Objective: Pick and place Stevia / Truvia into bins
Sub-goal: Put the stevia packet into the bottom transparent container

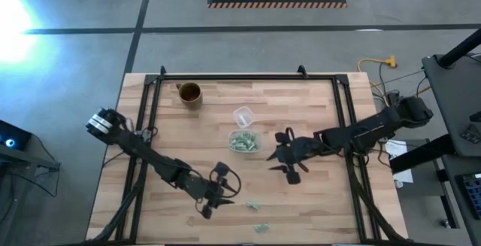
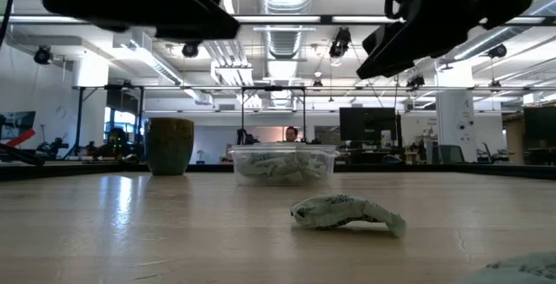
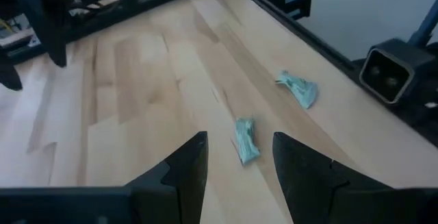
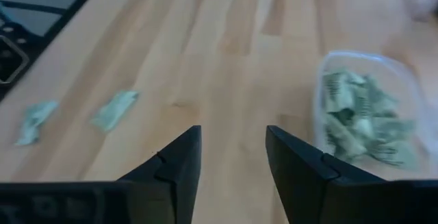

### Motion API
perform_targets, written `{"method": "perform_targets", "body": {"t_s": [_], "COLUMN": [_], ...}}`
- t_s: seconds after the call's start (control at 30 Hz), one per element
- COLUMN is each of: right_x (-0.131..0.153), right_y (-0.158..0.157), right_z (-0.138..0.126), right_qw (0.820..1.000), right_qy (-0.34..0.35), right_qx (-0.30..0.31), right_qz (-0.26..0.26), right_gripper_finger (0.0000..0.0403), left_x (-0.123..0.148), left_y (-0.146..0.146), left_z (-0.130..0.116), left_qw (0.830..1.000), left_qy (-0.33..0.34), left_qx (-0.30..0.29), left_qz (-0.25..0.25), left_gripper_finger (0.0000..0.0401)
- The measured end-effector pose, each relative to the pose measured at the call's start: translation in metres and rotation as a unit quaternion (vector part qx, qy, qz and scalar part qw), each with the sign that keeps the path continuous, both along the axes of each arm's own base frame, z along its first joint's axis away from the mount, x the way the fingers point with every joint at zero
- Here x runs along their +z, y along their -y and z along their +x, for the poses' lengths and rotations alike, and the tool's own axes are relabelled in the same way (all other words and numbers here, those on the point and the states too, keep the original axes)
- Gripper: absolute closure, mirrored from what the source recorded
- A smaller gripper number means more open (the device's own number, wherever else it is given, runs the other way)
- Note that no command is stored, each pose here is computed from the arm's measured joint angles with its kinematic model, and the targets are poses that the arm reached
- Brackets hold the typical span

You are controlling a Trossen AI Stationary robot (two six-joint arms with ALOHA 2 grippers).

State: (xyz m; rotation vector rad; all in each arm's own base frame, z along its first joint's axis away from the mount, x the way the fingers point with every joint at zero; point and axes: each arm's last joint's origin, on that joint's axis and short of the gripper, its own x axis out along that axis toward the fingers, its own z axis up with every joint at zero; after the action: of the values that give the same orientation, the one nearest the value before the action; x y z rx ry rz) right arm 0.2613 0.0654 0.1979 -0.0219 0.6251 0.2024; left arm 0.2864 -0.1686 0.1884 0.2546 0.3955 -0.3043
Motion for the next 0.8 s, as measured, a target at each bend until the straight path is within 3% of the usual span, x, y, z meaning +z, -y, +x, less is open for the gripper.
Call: {"method": "perform_targets", "body": {"t_s": [0.4,0.8], "right_x": [-0.011,-0.014], "right_y": [-0.025,-0.028], "right_z": [-0.015,-0.019], "right_qw": [0.997,0.995], "right_qy": [-0.075,-0.093], "right_qx": [0.009,0.005], "right_qz": [0.033,0.037], "right_gripper_finger": [0.0265,0.0276], "left_x": [-0.038,-0.06], "left_y": [0.016,0.013], "left_z": [0.035,0.067], "left_qw": [1.0,0.997], "left_qy": [0.0,-0.047], "left_qx": [0.004,-0.013], "left_qz": [0.003,-0.061], "left_gripper_finger": [0.0253,0.0253]}}
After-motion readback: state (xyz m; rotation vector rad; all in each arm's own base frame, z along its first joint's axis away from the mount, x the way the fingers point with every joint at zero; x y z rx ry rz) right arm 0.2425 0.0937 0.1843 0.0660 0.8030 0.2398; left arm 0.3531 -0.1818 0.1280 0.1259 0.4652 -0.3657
